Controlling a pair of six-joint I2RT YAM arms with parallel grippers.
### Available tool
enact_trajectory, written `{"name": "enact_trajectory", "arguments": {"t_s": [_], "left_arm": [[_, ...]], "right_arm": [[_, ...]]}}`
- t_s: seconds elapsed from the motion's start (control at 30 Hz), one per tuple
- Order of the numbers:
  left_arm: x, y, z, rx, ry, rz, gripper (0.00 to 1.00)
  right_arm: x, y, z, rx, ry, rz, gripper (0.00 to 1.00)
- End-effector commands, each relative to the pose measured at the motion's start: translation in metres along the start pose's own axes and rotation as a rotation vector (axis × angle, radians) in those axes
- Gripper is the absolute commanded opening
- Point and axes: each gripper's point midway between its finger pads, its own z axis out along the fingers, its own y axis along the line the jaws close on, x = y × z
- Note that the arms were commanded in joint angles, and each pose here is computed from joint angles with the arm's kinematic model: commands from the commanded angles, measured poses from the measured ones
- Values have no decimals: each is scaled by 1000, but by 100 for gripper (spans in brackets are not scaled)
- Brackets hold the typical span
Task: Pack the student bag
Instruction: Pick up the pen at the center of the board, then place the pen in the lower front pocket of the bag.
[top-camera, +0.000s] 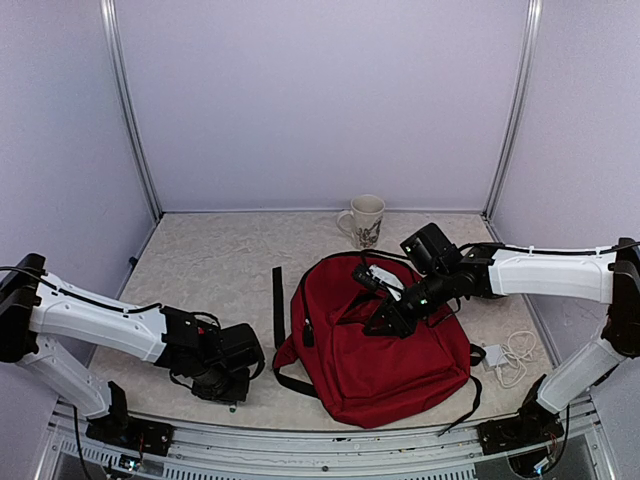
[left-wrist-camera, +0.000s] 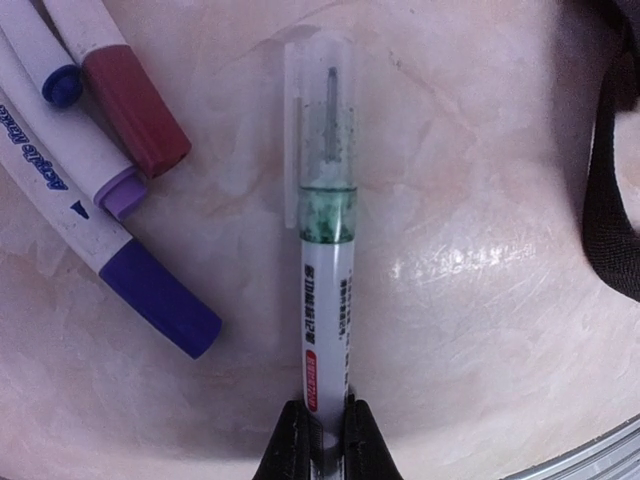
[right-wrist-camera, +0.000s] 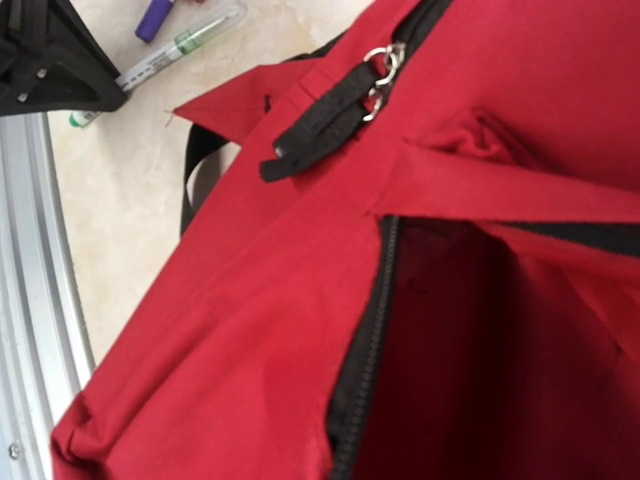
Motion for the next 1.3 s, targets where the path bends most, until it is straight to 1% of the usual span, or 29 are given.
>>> {"name": "enact_trajectory", "arguments": {"t_s": [0.0, 0.13, 0.2, 0.3, 0.4, 0.5, 0.57, 0.63, 0.7, 0.87, 0.93, 1.0, 1.07, 1.17, 1.27], "left_arm": [[-23, -17, -19, 30, -92, 34, 0], [-59, -26, -57, 10, -231, 40, 0], [-83, -42, -84, 63, -336, 48, 0], [-122, -79, -116, 234, -454, 85, 0], [-158, -114, -134, 452, -518, 107, 0], [-182, -157, -155, 641, -615, 204, 0], [-192, -181, -160, 689, -643, 285, 0], [-197, -202, -155, 712, -640, 355, 0], [-203, -219, -144, 730, -622, 394, 0], [-212, -248, -117, 797, -549, 435, 0], [-202, -260, -107, 840, -503, 468, 0], [-188, -266, -95, 843, -467, 506, 0], [-176, -267, -79, 828, -428, 530, 0], [-158, -267, -55, 835, -336, 561, 0], [-147, -263, -46, 772, -325, 615, 0]], "right_arm": [[2, 5, -6, 3, 4, -9, 0], [1, 7, -8, 1, 4, -20, 0], [0, 7, -8, 1, -1, -23, 0], [-5, 9, -9, -9, -17, -35, 0], [-9, 11, -10, -17, -36, -45, 0], [-13, 13, -13, -19, -57, -55, 0], [-16, 14, -14, -24, -68, -59, 0], [-17, 15, -14, -28, -69, -59, 0], [-17, 16, -15, -29, -72, -60, 0], [-20, 19, -17, -39, -89, -70, 0], [-22, 18, -18, -37, -93, -73, 0], [-23, 17, -18, -31, -94, -75, 0], [-24, 18, -19, -35, -97, -80, 0], [-28, 18, -21, -32, -107, -87, 0], [-30, 17, -23, -23, -109, -88, 0]]}}
